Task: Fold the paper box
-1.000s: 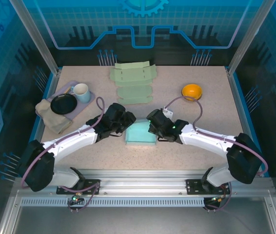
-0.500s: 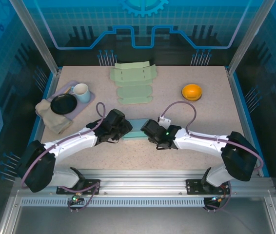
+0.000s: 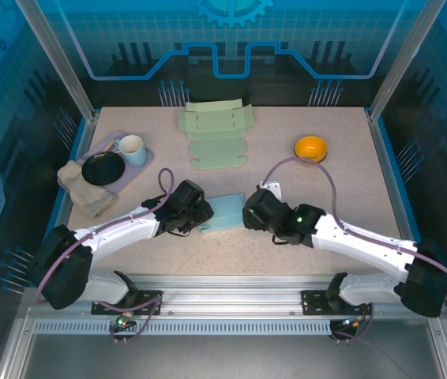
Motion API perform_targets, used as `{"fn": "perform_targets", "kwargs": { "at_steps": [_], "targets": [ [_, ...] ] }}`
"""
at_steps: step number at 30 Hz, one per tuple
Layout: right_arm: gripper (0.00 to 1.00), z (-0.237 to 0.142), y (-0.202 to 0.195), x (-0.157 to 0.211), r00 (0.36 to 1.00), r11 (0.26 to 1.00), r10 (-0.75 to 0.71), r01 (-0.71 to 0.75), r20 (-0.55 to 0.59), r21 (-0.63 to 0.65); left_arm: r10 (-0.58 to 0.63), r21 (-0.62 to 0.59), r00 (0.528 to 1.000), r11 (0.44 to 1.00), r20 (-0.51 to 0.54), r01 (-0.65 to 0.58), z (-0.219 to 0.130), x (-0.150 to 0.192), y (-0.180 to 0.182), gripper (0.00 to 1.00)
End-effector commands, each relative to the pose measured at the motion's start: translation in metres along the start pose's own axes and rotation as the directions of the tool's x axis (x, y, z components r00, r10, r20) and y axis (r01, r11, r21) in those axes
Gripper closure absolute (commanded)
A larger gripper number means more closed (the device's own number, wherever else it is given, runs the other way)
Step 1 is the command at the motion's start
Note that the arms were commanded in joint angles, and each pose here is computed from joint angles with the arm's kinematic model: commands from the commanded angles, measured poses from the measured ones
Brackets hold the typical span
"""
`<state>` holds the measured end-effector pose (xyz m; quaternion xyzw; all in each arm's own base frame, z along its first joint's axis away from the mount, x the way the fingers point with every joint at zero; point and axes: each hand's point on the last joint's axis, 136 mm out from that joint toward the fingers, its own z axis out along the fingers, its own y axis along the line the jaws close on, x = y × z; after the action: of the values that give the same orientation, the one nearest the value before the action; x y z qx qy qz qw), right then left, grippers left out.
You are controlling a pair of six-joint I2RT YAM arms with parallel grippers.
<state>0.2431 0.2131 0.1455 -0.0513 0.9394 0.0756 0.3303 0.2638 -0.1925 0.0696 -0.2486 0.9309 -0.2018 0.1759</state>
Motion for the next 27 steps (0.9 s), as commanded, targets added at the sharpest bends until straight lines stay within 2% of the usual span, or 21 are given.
{"fn": "perform_targets", "kwargs": {
  "at_steps": [1,6,10,14,21,27],
  "targets": [
    [0.25,0.016,0.026,-0.025,0.992,0.989,-0.124,0.123,-0.008,-0.087,0.039,-0.073,0.999,0.997,-0.009,-0.04,0.001,0.003,0.013,0.41],
    [0.25,0.054,0.033,-0.024,0.978,0.982,-0.189,0.187,-0.088,-0.035,0.043,-0.097,0.999,0.994,-0.012,-0.043,0.005,0.003,0.018,0.41],
    [0.25,0.083,0.032,-0.003,0.969,0.982,-0.188,0.187,-0.16,-0.02,0.053,-0.114,0.999,0.992,-0.009,-0.053,0.008,0.002,0.019,0.37],
    [0.25,0.105,0.013,0.017,0.963,0.987,-0.147,0.159,-0.224,0.038,0.082,-0.127,0.996,0.988,-0.017,-0.084,0.016,-0.001,0.014,0.34],
    [0.24,0.115,-0.024,0.029,0.97,0.992,-0.038,0.066,-0.239,0.109,0.1,-0.129,0.994,0.986,-0.045,-0.105,0.031,-0.006,0.0,0.25],
    [0.25,0.11,-0.023,0.028,0.975,0.998,-0.006,0.02,-0.223,0.062,0.051,-0.088,0.997,0.995,-0.051,-0.055,0.032,-0.014,-0.013,0.17]
  ]
}}
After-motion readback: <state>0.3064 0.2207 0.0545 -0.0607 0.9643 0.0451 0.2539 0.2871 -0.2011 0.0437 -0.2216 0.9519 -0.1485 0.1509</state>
